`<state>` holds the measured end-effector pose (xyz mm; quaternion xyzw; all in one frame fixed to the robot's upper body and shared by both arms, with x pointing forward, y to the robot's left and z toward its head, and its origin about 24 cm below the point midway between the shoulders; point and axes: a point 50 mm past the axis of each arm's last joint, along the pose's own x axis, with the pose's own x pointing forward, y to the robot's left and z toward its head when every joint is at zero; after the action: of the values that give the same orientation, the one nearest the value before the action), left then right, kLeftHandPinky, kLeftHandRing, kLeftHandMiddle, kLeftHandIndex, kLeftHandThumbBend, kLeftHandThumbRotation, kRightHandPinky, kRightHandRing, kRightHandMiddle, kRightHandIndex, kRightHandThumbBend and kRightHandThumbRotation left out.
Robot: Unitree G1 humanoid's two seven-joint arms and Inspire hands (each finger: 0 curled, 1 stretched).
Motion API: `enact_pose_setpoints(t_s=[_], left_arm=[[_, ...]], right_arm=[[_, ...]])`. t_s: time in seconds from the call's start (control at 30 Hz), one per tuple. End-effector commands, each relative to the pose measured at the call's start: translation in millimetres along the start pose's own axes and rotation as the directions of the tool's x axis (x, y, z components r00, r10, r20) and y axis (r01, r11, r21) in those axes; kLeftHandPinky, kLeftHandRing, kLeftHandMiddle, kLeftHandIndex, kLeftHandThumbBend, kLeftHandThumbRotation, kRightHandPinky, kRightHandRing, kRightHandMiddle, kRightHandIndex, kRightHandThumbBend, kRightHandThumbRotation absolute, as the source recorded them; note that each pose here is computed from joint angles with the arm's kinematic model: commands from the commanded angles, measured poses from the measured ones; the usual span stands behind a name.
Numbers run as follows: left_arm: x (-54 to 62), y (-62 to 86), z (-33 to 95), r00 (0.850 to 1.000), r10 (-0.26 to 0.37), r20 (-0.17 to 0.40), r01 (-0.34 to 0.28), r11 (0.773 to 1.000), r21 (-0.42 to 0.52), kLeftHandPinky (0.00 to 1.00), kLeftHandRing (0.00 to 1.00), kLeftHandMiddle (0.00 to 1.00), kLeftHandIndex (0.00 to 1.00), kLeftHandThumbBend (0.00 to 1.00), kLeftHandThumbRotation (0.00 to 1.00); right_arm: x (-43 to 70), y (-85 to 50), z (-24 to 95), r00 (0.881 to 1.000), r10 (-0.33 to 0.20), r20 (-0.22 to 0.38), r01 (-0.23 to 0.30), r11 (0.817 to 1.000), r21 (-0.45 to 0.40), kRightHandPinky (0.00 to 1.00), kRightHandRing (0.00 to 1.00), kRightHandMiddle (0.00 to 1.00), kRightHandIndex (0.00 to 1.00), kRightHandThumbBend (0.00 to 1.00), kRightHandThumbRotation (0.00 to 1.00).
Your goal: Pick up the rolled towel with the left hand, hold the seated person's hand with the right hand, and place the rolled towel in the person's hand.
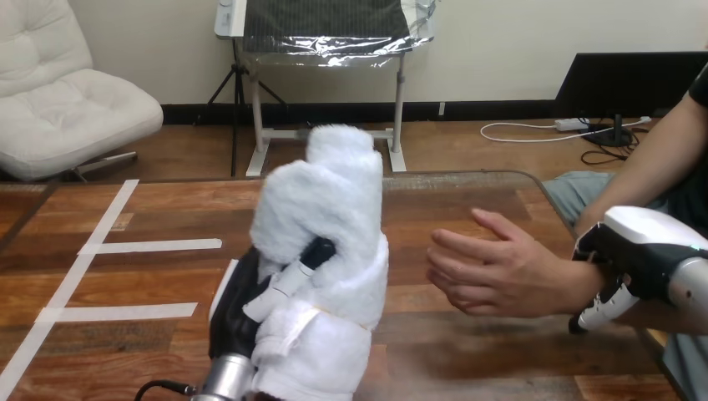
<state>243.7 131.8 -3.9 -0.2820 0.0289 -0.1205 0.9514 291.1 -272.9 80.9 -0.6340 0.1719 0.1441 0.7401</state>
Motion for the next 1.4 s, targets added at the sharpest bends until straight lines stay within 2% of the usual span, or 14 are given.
enact_pose_setpoints(t_s=[0.0, 0.5, 0.73, 1.37], left_arm=[[29.7, -12.9, 19.9, 0.994, -0.068, 0.081, 0.065, 0.997, 0.036, 0.23, 0.30, 0.38, 0.48, 0.76, 0.09], [48.0, -3.8, 18.8, 0.998, -0.053, 0.023, 0.051, 0.996, 0.068, 0.24, 0.30, 0.37, 0.47, 0.82, 0.09], [56.4, -2.3, 18.8, 0.999, -0.048, -0.001, 0.048, 0.992, 0.120, 0.24, 0.30, 0.37, 0.46, 0.83, 0.11], [74.9, -3.0, 17.6, 0.998, -0.057, -0.016, 0.058, 0.984, 0.168, 0.23, 0.30, 0.37, 0.46, 0.83, 0.13]], right_arm=[[-7.3, -27.2, 5.4, 0.991, -0.124, 0.041, 0.124, 0.992, -0.007, 0.38, 0.46, 0.52, 0.53, 0.78, 0.00], [-16.7, -45.4, 11.7, 0.983, -0.180, 0.048, 0.180, 0.984, 0.005, 0.40, 0.47, 0.54, 0.52, 0.78, 0.00], [-20.8, -52.9, 15.6, 0.976, -0.209, 0.057, 0.209, 0.978, 0.004, 0.41, 0.47, 0.53, 0.52, 0.78, 0.00], [-26.5, -61.8, 24.6, 0.962, -0.252, 0.101, 0.252, 0.968, 0.011, 0.39, 0.46, 0.52, 0.51, 0.80, 0.00]])
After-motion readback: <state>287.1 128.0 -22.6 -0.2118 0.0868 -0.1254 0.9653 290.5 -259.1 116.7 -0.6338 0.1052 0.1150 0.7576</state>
